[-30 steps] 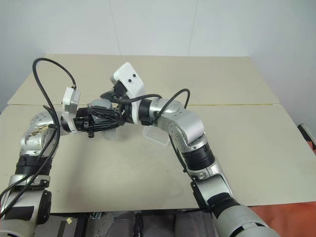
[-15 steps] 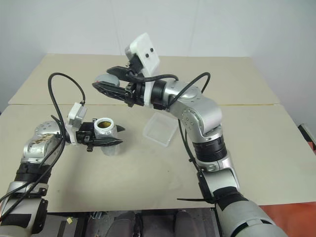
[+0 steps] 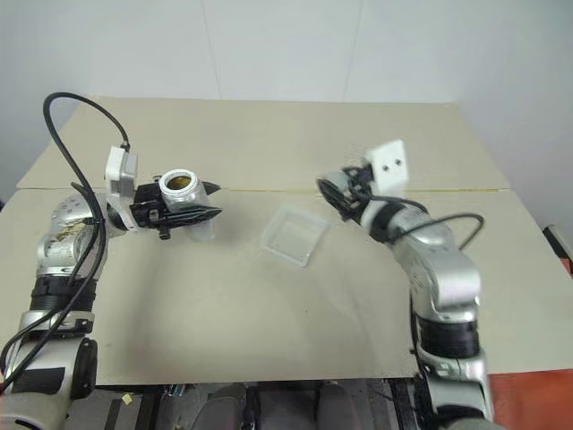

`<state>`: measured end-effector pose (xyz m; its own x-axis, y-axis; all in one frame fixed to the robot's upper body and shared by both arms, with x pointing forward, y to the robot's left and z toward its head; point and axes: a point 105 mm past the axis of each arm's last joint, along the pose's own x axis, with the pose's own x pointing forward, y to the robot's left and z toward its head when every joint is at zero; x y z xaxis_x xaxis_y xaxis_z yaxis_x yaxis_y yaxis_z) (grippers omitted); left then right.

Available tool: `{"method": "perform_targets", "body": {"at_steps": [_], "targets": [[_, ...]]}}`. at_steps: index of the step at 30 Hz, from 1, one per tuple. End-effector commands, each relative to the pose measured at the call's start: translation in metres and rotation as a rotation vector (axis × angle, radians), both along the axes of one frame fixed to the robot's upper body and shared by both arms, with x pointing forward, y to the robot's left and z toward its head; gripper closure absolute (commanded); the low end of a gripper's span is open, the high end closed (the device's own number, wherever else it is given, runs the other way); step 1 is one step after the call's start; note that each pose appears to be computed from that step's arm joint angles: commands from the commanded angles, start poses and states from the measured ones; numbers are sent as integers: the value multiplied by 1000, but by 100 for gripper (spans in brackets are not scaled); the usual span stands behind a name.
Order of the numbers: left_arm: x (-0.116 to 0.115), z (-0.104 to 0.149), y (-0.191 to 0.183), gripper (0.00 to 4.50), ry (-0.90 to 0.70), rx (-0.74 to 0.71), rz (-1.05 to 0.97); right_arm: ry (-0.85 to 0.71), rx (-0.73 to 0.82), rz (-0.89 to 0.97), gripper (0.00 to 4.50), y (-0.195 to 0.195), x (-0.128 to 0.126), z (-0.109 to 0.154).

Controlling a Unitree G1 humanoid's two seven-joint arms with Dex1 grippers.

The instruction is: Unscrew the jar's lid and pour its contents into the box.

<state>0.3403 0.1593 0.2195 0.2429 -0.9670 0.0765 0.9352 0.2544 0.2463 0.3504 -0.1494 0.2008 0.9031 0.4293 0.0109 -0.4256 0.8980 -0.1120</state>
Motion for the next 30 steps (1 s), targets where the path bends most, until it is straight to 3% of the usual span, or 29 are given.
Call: {"method": "perform_targets", "body": {"at_steps": [1, 6, 11, 12, 15, 18, 25, 30], "targets": [[7, 14, -2, 248, -59, -23, 32, 38, -38, -134, 179, -20, -3, -21], [15, 15, -15, 248, -80, -36, 39, 112, -7, -208, 179, -21, 9, -58], [20, 15, -25, 248, -109, -25, 55, 141, 2, -230, 15, -24, 14, -80], [21, 15, -27, 248, -113, -22, 59, 145, -3, -224, 5, -25, 13, -81], [23, 11, -31, 248, -119, -10, 65, 152, -19, -212, 5, -31, 8, -81], [26, 9, -36, 248, -147, 17, 75, 153, -2, -166, 5, -35, -1, -64], [52, 27, -68, 248, -523, 224, 191, 188, 100, 165, 5, -19, -33, -5], [59, 21, -102, 248, -1052, 604, 185, 347, 137, 449, 5, 2, -59, 15]]}}
